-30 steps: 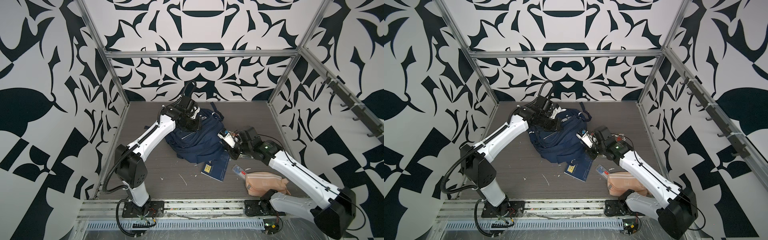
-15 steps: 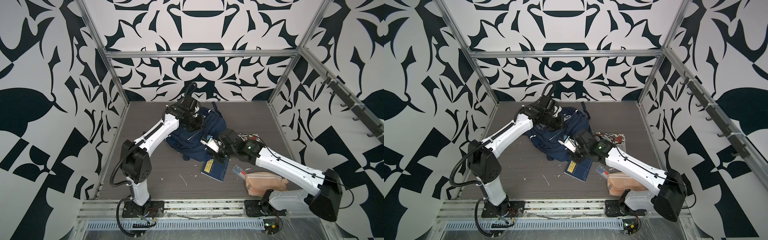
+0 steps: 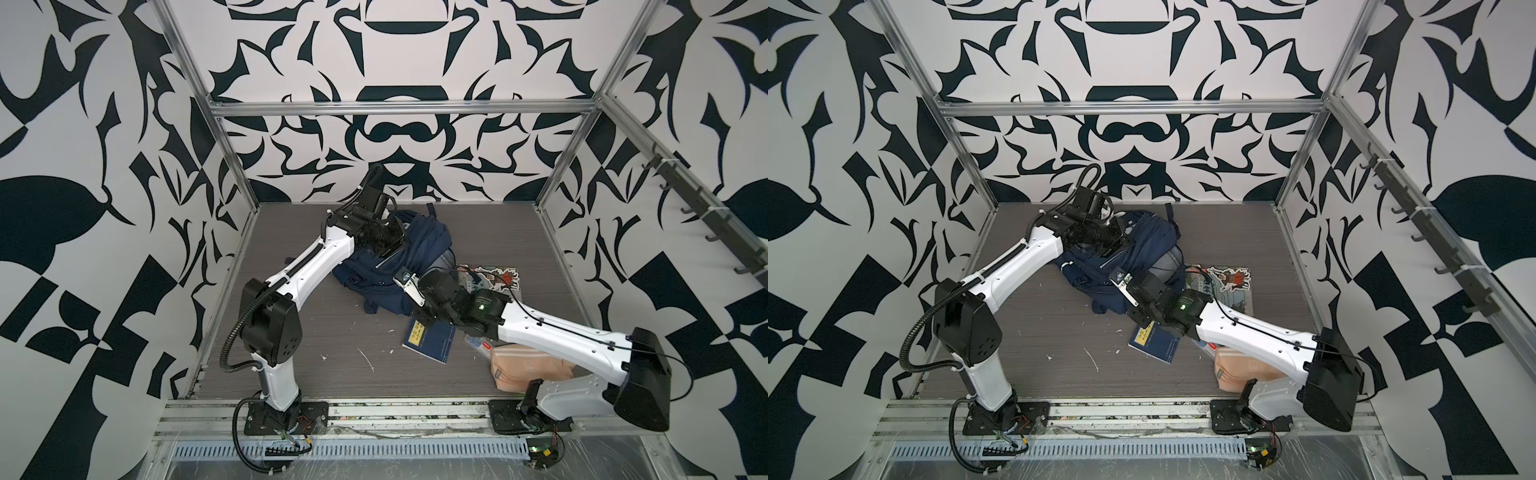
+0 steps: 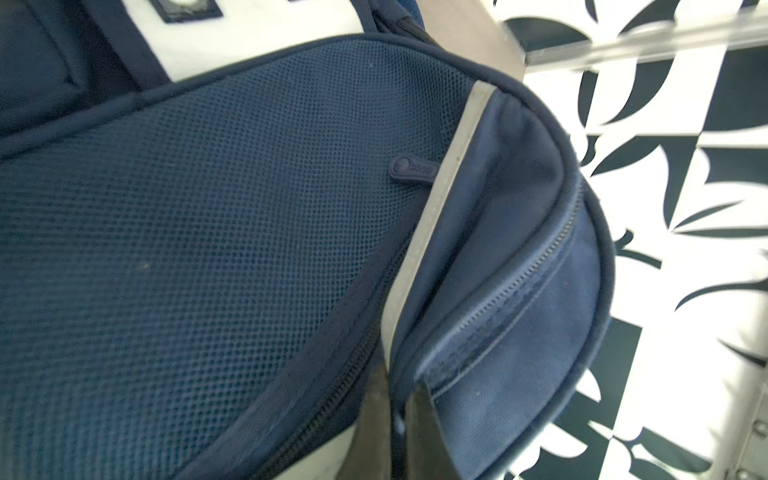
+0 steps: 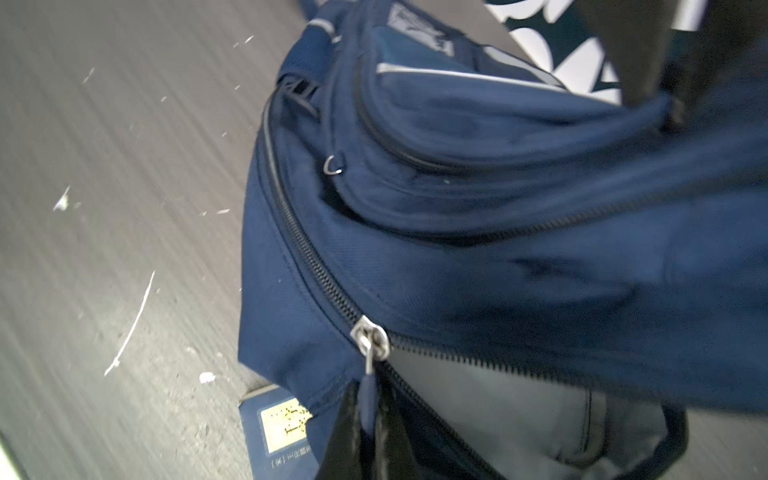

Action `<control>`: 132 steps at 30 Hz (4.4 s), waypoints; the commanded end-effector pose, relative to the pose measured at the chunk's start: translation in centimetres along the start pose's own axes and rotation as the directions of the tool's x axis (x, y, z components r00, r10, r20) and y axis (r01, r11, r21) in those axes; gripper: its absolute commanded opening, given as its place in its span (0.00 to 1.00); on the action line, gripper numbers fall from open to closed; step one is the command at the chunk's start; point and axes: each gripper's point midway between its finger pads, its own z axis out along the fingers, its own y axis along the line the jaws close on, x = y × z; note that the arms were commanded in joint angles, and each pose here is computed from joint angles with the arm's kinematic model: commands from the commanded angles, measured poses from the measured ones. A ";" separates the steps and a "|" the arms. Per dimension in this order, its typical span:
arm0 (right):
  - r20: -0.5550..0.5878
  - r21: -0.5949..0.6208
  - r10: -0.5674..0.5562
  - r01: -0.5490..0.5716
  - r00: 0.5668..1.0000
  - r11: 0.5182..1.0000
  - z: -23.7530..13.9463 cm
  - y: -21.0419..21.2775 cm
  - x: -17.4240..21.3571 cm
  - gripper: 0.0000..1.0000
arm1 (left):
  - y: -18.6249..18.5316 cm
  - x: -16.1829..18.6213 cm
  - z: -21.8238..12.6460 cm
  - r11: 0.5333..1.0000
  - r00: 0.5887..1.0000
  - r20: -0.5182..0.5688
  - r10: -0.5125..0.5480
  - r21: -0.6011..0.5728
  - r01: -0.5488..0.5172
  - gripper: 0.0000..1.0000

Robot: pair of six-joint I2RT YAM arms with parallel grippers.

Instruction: Pack the student bag

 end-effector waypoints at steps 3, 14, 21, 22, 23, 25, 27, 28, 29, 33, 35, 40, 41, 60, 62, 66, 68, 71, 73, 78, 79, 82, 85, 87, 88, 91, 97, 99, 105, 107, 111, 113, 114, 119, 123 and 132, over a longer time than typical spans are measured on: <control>0.088 -0.057 0.167 -0.162 0.982 0.985 -2.0 0.9 -2.0 0.00 | -6.1 -3.2 -5.4 0.985 0.980 0.184 -0.075 0.167 0.044 0.00; -0.042 -0.181 0.010 -0.017 0.999 0.983 -1.5 4.6 -1.4 0.00 | -5.9 -3.7 -2.4 0.980 0.974 0.178 -0.141 0.166 0.112 0.00; -0.011 -0.436 -0.041 0.032 0.999 0.899 -0.7 10.2 -2.6 0.00 | -5.3 -3.5 -1.3 0.977 0.971 0.175 -0.162 0.169 0.132 0.00; -0.032 -0.452 -0.051 0.031 0.998 0.892 -0.5 10.6 -2.5 0.00 | -5.2 -3.4 -1.3 0.977 0.971 0.177 -0.162 0.167 0.133 0.00; -0.042 -0.461 -0.052 0.027 0.998 0.887 -0.3 10.9 -2.6 0.00 | -5.1 -3.4 -1.3 0.977 0.971 0.176 -0.163 0.167 0.134 0.00; -0.027 -0.472 -0.009 -0.004 1.000 0.882 -0.3 11.2 -3.7 0.00 | -4.8 -3.1 -1.0 0.975 0.970 0.173 -0.173 0.170 0.144 0.00; 0.024 -0.487 0.054 -0.036 0.998 0.872 -0.7 11.4 -5.2 0.00 | -4.4 -3.0 -0.7 0.969 0.966 0.169 -0.195 0.185 0.164 0.00; 0.052 -0.500 0.105 -0.065 0.993 0.863 -0.8 11.5 -6.1 0.00 | -4.2 -2.9 -0.6 0.966 0.964 0.166 -0.207 0.192 0.175 0.00; 0.073 -0.511 0.145 -0.087 0.987 0.855 -0.9 11.5 -6.8 0.00 | -3.9 -2.8 -0.4 0.962 0.962 0.163 -0.221 0.196 0.188 0.00; 0.072 -0.528 0.245 -0.171 0.967 0.832 -0.5 11.7 -7.8 0.00 | -3.8 -2.7 -0.4 0.959 0.960 0.161 -0.230 0.202 0.196 0.00; 0.055 -0.512 0.240 -0.179 0.969 0.840 -0.7 11.4 -7.5 0.00 | -3.6 -2.8 -0.6 0.963 0.960 0.173 -0.219 0.195 0.185 0.00; 0.013 -0.453 0.195 -0.168 0.981 0.875 -0.5 10.5 -5.8 0.00 | -2.9 -2.7 -0.1 0.957 0.954 0.173 -0.243 0.204 0.207 0.00; 0.006 -0.428 0.194 -0.173 0.981 0.887 -0.2 10.1 -5.5 0.00 | -2.9 -2.6 0.1 0.952 0.951 0.171 -0.256 0.214 0.218 0.00; 0.132 -0.459 0.287 -0.198 0.949 0.866 7.3 12.5 -7.2 0.00 | -8.4 -2.5 2.8 0.856 0.918 0.097 -0.384 0.410 0.315 0.00; 0.127 -0.452 0.306 -0.219 0.944 0.864 8.2 12.4 -7.1 0.00 | -8.6 -2.3 2.6 0.852 0.918 0.092 -0.387 0.416 0.318 0.00; 0.135 -0.478 0.329 -0.229 0.935 0.848 9.5 12.7 -7.7 0.00 | -8.4 -1.9 2.4 0.842 0.911 0.086 -0.404 0.425 0.334 0.00; 0.131 -0.527 0.330 -0.216 0.935 0.822 9.7 13.6 -8.7 0.00 | -8.3 -1.8 2.5 0.838 0.908 0.079 -0.411 0.425 0.342 0.00; 0.124 -0.597 0.323 -0.189 0.938 0.779 9.9 15.2 -10.1 0.00 | -8.1 -1.6 2.3 0.838 0.909 0.075 -0.410 0.424 0.343 0.00; 0.118 -0.625 0.329 -0.187 0.937 0.758 10.1 15.8 -10.6 0.00 | -7.6 -1.8 2.0 0.840 0.908 0.079 -0.411 0.421 0.343 0.00; 0.126 -0.647 0.351 -0.191 0.928 0.738 7.8 15.4 -10.5 0.15 | -5.9 -3.2 0.4 0.855 0.910 0.118 -0.397 0.410 0.319 0.00; 0.121 -0.645 0.349 -0.194 0.929 0.739 7.2 15.1 -10.0 0.22 | -5.7 -3.4 0.2 0.862 0.914 0.126 -0.385 0.404 0.307 0.00; 0.114 -0.624 0.353 -0.210 0.929 0.753 4.8 13.9 -8.8 0.54 | -4.9 -4.3 -0.3 0.887 0.926 0.162 -0.340 0.382 0.259 0.00; 0.107 -0.593 0.368 -0.238 0.924 0.769 2.4 12.4 -7.2 0.72 | -4.4 -5.6 -0.2 0.895 0.945 0.173 -0.278 0.403 0.189 0.00; 0.109 -0.572 0.377 -0.252 0.920 0.780 0.6 11.2 -6.6 0.79 | -3.7 -7.1 -0.1 0.869 0.952 0.167 -0.255 0.472 0.150 0.00; 0.106 -0.560 0.379 -0.260 0.919 0.787 -0.1 10.7 -6.2 0.82 | -3.1 -7.6 -0.2 0.862 0.952 0.170 -0.253 0.487 0.142 0.00; 0.106 -0.505 0.400 -0.297 0.911 0.810 -2.1 8.4 -4.8 0.85 | -0.9 -8.5 -0.7 0.871 0.961 0.176 -0.215 0.480 0.107 0.00; 0.075 -0.341 0.571 -0.518 0.817 0.785 -5.1 1.2 -0.6 0.87 | 1.0 -8.9 -3.0 0.929 0.973 0.225 -0.051 0.367 -0.036 0.00; 0.061 -0.274 0.648 -0.611 0.759 0.743 -5.7 -1.7 1.4 0.86 | 1.2 -8.6 -3.2 0.934 0.975 0.222 -0.017 0.351 -0.064 0.00; -0.021 -0.089 0.855 -0.853 0.518 0.515 -6.1 -8.5 7.9 0.84 | 2.7 -7.6 -3.0 0.957 0.976 0.208 0.062 0.267 -0.117 0.00; -0.034 -0.068 0.887 -0.886 0.461 0.458 -5.8 -9.3 8.9 0.84 | 3.6 -7.4 -2.9 0.964 0.974 0.207 0.086 0.229 -0.134 0.00; -0.103 -0.023 0.919 -0.924 0.382 0.381 -4.4 -9.2 10.6 0.83 | 5.2 -6.8 -2.8 0.970 0.969 0.191 0.160 0.150 -0.190 0.00; -0.126 -0.003 0.926 -0.934 0.356 0.358 -3.7 -9.1 11.2 0.82 | 5.9 -6.4 -2.8 0.969 0.965 0.176 0.194 0.115 -0.216 0.00; -0.135 0.006 0.930 -0.939 0.341 0.345 -3.4 -9.0 11.6 0.82 | 6.3 -6.2 -2.8 0.969 0.963 0.171 0.208 0.095 -0.227 0.00; -0.191 0.035 0.936 -0.951 0.296 0.308 -2.0 -8.3 12.8 0.80 | 8.3 -5.5 -3.4 0.963 0.952 0.145 0.268 -0.021 -0.268 0.14; -0.238 0.056 0.920 -0.941 0.312 0.334 -1.2 -7.9 13.6 0.79 | 8.5 -5.1 -5.0 0.942 0.934 0.132 0.333 -0.090 -0.323 0.46; -0.294 0.054 0.889 -0.922 0.352 0.383 0.1 -7.7 13.7 0.76 | 7.3 -0.1 -8.8 0.874 0.876 0.095 0.472 -0.181 -0.451 0.71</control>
